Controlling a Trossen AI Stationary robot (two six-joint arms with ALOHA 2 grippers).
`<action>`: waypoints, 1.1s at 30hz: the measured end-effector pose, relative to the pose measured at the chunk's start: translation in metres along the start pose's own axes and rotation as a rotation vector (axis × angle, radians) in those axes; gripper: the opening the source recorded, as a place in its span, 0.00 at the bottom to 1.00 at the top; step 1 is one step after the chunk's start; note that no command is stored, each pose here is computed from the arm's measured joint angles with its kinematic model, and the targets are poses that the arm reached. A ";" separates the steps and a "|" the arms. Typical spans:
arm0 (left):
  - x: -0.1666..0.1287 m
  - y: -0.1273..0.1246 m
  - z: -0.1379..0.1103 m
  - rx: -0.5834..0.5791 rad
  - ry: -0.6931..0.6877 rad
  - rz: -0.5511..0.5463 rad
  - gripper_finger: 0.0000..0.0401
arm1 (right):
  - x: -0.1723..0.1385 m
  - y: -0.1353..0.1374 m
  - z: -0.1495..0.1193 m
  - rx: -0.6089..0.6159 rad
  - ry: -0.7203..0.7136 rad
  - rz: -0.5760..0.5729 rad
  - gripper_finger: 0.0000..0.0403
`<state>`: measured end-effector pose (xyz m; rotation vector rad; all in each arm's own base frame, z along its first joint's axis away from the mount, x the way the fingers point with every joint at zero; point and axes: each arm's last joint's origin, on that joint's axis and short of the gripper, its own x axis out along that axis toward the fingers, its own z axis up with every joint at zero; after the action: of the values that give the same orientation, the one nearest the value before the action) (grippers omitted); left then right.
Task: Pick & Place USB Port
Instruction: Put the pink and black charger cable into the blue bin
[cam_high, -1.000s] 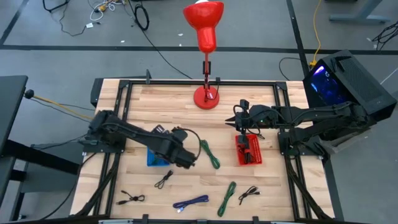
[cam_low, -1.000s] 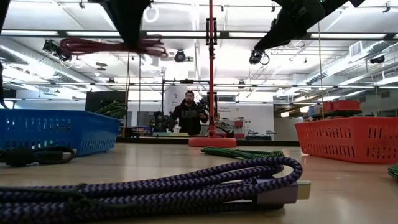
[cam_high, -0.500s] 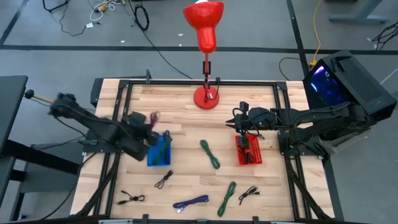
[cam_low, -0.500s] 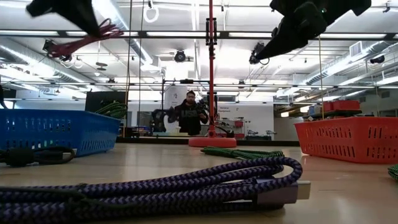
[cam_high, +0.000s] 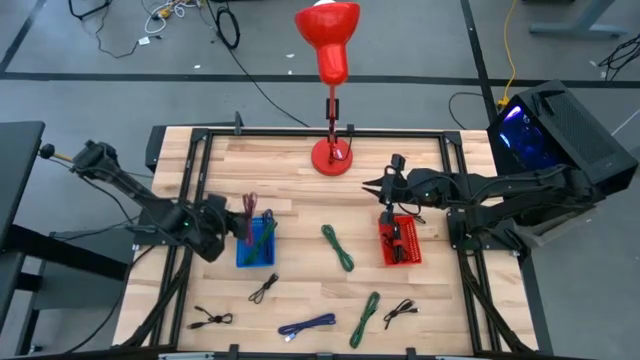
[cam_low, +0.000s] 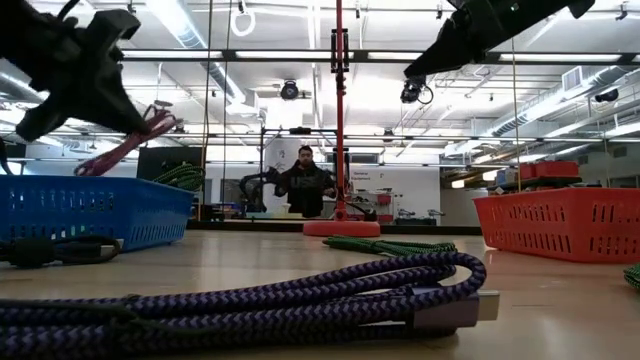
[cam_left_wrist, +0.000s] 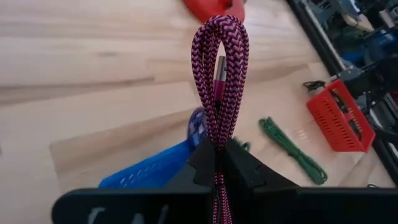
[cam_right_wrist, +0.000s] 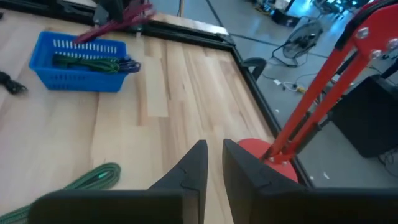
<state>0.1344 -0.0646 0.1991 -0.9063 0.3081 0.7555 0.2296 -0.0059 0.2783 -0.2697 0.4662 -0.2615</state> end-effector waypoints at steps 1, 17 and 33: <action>0.002 0.002 -0.002 -0.004 0.002 -0.006 0.03 | -0.001 0.000 0.000 0.000 -0.002 -0.002 0.13; 0.011 0.007 -0.028 -0.022 0.100 0.007 0.03 | -0.002 -0.002 0.005 0.016 -0.047 -0.017 0.13; 0.021 0.011 -0.041 -0.037 0.127 0.095 0.15 | -0.002 -0.002 0.005 0.018 -0.053 -0.018 0.13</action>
<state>0.1444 -0.0838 0.1563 -0.9821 0.4527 0.7952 0.2302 -0.0061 0.2843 -0.2627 0.4089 -0.2752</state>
